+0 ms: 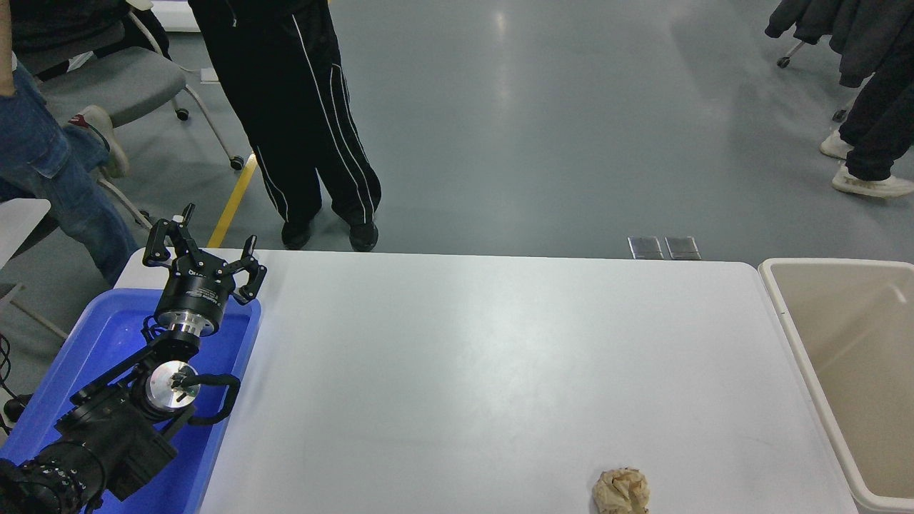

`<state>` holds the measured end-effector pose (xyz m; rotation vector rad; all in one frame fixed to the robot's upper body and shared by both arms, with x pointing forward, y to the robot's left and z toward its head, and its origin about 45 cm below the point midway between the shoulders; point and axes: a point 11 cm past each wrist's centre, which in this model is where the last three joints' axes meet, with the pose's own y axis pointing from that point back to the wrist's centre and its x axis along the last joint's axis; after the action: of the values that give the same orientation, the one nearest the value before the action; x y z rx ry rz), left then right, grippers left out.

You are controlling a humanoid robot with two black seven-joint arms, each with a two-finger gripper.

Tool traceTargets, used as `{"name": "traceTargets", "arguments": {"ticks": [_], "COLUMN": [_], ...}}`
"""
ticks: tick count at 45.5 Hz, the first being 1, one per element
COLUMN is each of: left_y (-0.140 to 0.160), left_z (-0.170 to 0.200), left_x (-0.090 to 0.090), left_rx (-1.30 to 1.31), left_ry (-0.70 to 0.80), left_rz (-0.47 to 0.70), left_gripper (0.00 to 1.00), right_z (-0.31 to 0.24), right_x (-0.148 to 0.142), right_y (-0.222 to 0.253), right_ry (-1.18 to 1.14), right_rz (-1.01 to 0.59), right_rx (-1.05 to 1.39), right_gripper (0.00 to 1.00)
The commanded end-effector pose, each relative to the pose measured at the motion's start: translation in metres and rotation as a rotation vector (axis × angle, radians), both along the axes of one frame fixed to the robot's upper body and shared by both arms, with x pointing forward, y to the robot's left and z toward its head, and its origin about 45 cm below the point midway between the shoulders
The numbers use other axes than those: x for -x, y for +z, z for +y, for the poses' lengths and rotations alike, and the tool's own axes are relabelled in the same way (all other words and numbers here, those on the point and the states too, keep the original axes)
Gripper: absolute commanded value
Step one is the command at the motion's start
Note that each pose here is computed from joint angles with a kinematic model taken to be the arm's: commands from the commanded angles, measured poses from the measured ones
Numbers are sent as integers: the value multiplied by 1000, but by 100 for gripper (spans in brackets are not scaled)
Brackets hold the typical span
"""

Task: Dispose of the paper cup in the dustbin

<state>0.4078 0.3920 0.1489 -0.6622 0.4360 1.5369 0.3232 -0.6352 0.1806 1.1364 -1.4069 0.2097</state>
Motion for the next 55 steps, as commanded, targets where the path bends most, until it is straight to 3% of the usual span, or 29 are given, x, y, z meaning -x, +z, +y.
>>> {"name": "traceTargets", "arguments": {"ticks": [1, 13, 18, 27, 38, 48, 55], "left_y": [0, 0, 0, 0, 0, 0, 0], "left_z": [0, 0, 0, 0, 0, 0, 0], "left_x": [0, 0, 0, 0, 0, 0, 0], "left_rx": [1, 1, 1, 0, 0, 0, 0], "left_ry": [1, 1, 1, 0, 0, 0, 0], "left_rz": [-1, -1, -1, -1, -1, -1, -1], "left_gripper": [100, 100, 100, 100, 100, 100, 100], "right_z": [1, 4, 8, 12, 59, 108, 138], "right_x": [-13, -21, -33, -49, -81, -87, -91], "right_y": [15, 24, 36, 67, 106, 102, 73], "right_ry": [-34, -37, -109, -125, -41, -27, -64], "right_rz": [-101, -137, -312, -489, -722, -878, -902], "right_rx": [-46, -80, -211, -402, -738, -1020, -1158], "right_gripper": [100, 100, 100, 100, 100, 100, 100]}}
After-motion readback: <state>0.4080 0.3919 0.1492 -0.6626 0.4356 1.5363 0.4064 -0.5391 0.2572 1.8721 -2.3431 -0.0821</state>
